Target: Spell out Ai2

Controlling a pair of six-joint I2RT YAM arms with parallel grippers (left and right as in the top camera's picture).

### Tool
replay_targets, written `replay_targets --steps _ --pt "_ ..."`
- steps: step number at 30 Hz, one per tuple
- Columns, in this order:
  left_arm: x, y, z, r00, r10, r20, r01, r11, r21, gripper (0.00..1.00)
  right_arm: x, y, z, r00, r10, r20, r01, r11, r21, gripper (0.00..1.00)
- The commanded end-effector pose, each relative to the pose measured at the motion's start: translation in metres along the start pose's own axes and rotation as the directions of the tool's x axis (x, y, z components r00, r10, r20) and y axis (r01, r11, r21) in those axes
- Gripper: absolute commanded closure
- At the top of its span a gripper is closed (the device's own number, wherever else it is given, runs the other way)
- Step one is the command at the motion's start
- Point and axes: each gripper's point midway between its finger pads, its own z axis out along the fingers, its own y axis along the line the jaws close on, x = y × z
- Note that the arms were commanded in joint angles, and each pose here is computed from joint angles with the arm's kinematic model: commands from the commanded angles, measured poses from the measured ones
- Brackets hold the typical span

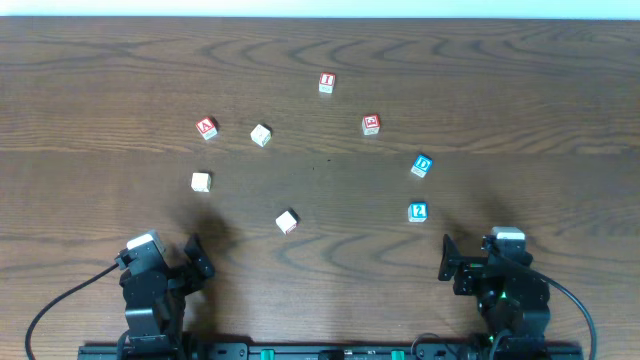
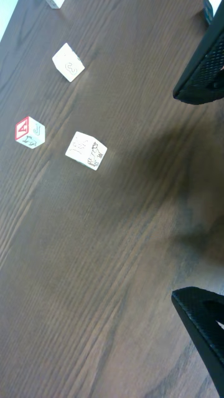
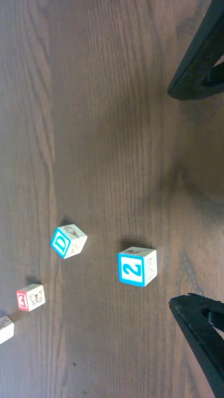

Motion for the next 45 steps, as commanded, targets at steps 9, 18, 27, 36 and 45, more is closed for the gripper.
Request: replay_targets --steps 9,18,27,36,45 --pt "0.004 0.0 0.002 1.0 0.01 -0.006 -0.01 1.0 0.001 0.05 0.0 0.0 0.0 1.0 -0.01 0.005 0.01 1.0 -0.002 0.01" --pt "0.004 0.0 0.002 1.0 0.01 -0.006 -0.01 1.0 0.001 0.05 0.0 0.0 0.0 1.0 -0.01 0.005 0.01 1.0 -0.002 0.01" --pt "0.004 0.0 0.002 1.0 0.01 -0.006 -0.01 1.0 0.001 0.05 -0.03 0.012 -0.002 0.991 0.051 0.124 -0.042 0.996 -0.073 0.01" --pt "0.004 0.0 0.002 1.0 0.01 -0.006 -0.01 1.0 0.001 0.05 -0.122 0.051 -0.034 0.877 0.083 0.472 0.061 0.958 -0.282 0.01" --pt "0.004 0.0 0.002 1.0 0.01 -0.006 -0.01 1.0 0.001 0.05 -0.129 0.052 0.001 0.908 0.088 0.41 0.037 0.957 -0.287 0.01"
